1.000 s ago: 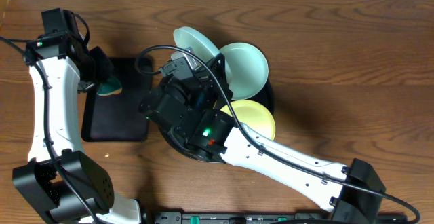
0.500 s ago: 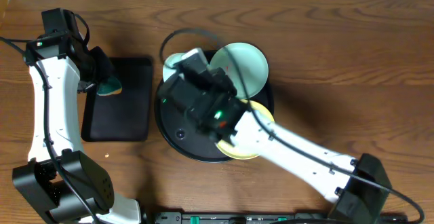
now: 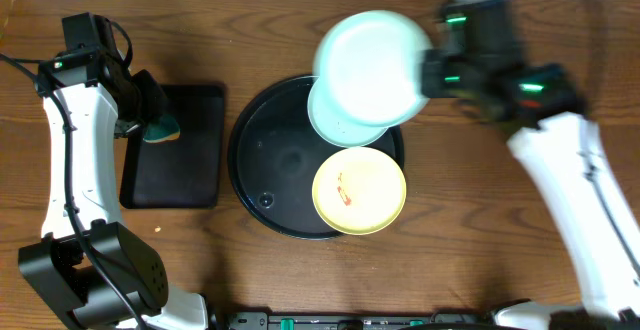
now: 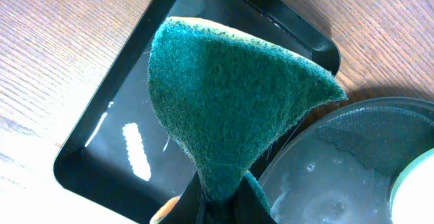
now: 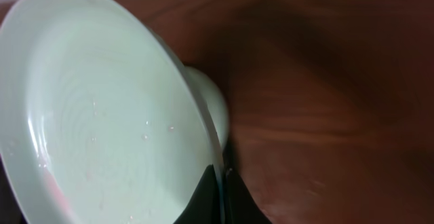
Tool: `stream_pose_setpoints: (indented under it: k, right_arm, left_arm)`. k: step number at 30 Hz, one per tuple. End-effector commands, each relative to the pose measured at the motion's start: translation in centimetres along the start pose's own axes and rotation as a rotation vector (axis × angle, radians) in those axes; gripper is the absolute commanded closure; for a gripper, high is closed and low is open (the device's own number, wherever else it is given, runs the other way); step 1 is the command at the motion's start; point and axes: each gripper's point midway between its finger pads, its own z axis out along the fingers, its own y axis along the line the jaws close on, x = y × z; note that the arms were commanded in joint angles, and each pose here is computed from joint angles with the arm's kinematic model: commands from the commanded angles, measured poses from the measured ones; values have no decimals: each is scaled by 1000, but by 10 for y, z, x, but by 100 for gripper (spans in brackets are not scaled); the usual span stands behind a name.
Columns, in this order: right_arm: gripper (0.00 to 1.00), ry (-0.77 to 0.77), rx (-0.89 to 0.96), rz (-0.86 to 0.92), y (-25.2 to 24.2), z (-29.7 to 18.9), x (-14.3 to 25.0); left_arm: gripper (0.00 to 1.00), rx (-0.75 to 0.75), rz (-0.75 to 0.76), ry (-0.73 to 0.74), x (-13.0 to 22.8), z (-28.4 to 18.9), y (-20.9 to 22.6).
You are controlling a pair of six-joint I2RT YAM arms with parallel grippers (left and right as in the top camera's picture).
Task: Clean dirty plates on tray and stack at the side
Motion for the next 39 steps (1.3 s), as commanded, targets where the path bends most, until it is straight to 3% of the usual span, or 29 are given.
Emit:
stream_pose_setpoints:
  k: [1,6,14,23,37,39]
  right_arm:
    - [99,-6,48,140,-54,-29,-5]
    - [99,81,189,262,-131,-33,19]
    - [99,170,277,367,-187,12,77]
    - [99,154,261,400,-203,78,134]
    - [99,264,268,422,-215,122,182]
    - [95,279,263,426,-215,125,186]
  left_arm:
    - [92,-11,1,4,1,1,2]
    - [93,-11,1,4,1,1,2]
    - [92,-11,1,4,2,1,2]
    - [93,-11,1,4,1,1,2]
    - [93,-11,1,4,1,1,2]
    - [93,-11,1,4,1,1,2]
